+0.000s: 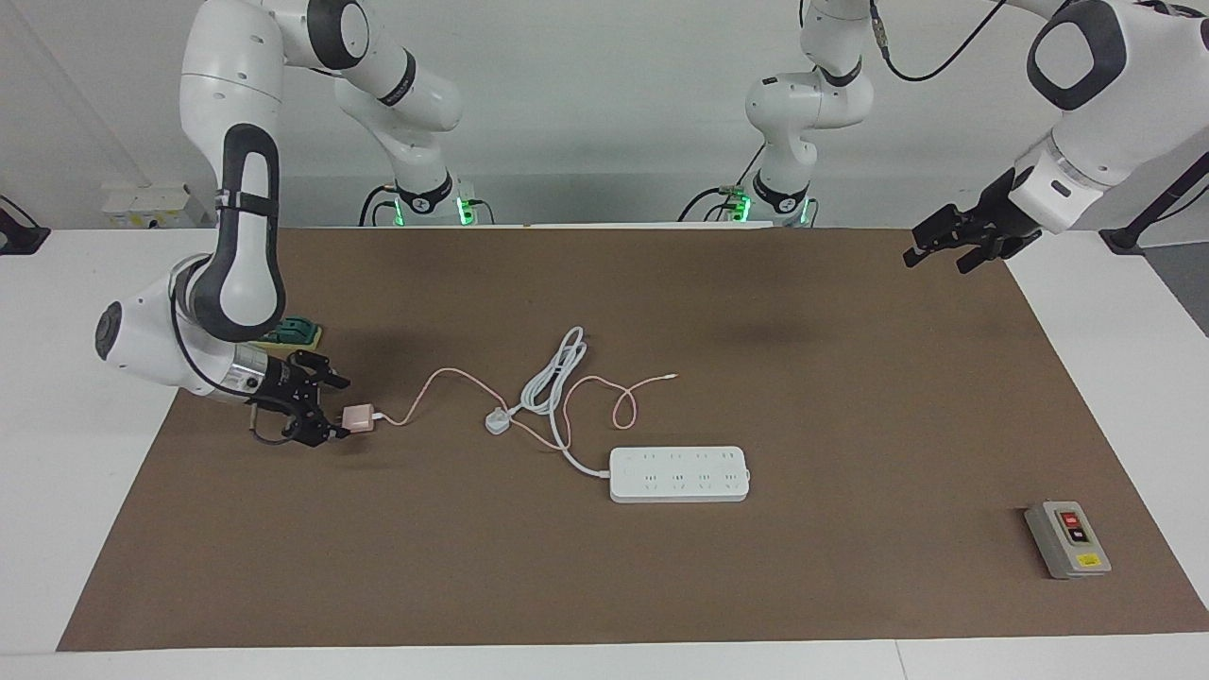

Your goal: Plug charger into power strip

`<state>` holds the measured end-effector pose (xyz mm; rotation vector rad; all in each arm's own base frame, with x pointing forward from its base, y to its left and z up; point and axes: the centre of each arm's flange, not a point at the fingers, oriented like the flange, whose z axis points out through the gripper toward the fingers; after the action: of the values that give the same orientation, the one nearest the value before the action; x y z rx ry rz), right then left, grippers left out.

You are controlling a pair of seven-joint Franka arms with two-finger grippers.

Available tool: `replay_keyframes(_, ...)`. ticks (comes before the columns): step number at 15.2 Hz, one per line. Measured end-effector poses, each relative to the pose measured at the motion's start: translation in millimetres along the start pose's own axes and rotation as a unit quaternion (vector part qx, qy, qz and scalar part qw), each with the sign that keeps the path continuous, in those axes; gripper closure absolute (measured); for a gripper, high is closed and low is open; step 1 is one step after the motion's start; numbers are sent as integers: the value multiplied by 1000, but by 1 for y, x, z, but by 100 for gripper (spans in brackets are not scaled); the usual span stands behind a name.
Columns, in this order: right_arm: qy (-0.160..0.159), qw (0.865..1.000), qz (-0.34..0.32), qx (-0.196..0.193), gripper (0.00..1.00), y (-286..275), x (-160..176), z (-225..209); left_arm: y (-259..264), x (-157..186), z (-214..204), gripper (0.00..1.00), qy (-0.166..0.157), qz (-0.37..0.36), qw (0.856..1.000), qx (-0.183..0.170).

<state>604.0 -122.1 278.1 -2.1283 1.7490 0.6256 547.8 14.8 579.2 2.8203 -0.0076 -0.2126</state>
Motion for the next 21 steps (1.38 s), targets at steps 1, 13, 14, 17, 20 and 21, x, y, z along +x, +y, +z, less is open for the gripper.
replay_keyframes(1, -1, 1000, -2, -1, 0, 0, 1, 2, 1, 0, 3, 0, -1, -1, 1000, -16)
replay_keyframes(13, 0, 1000, -6, 20, 0, -7, 10, 15, 5, 8, 56, 0, -12, -20, 981, -194)
replay_keyframes(14, 0, 1000, -6, 20, 4, -7, 9, 15, 6, 8, 58, 0, -11, -19, 978, -209)
replay_keyframes(17, 2, 1000, -8, 22, 21, -9, 7, 17, 10, 9, 63, 0, -11, -28, 964, -264)
replay_keyframes(20, 5, 999, -13, 30, 52, -10, 5, 12, 10, 9, 76, 0, -16, -46, 942, -331)
replay_keyframes(21, 6, 999, -16, 30, 52, -10, 4, 13, 10, 9, 81, 0, -18, -49, 936, -348)
